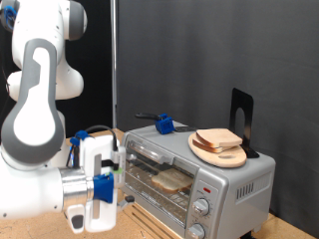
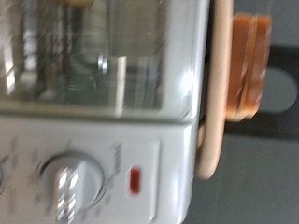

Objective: Make a piece of toast with the oven

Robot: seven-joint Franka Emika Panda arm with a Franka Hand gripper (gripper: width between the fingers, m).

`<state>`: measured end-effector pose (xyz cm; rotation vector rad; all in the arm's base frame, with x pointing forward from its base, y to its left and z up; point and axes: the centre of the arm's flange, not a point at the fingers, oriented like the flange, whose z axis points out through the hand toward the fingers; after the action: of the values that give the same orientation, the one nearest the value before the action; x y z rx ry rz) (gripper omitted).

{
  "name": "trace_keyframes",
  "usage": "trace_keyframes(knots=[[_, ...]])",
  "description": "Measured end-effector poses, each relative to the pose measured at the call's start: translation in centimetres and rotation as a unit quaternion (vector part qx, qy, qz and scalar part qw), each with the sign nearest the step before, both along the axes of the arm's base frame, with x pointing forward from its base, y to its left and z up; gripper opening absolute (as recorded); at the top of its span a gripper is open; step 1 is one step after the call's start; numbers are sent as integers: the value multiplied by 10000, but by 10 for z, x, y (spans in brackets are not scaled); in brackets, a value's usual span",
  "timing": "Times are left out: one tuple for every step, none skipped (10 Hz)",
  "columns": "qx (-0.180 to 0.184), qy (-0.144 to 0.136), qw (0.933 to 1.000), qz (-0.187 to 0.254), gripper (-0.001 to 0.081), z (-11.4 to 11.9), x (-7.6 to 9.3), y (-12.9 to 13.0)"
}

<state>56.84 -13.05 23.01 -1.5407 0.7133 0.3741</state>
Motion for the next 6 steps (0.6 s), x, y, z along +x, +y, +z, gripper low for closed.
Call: trace_keyframes(knots=[[-28,-37,9999,-124,806,-8,11,-3],[-93,-79,9993,-360,806,-16,24,-6],[-110,-120,9988,-465,806,-21,33,-7],[-98,-106,9990,-428,806,-22,31,-7],[30,-33,9994,-356,806,-21,31,-4],[86,80,9994,-327,806,-22,35,-3]])
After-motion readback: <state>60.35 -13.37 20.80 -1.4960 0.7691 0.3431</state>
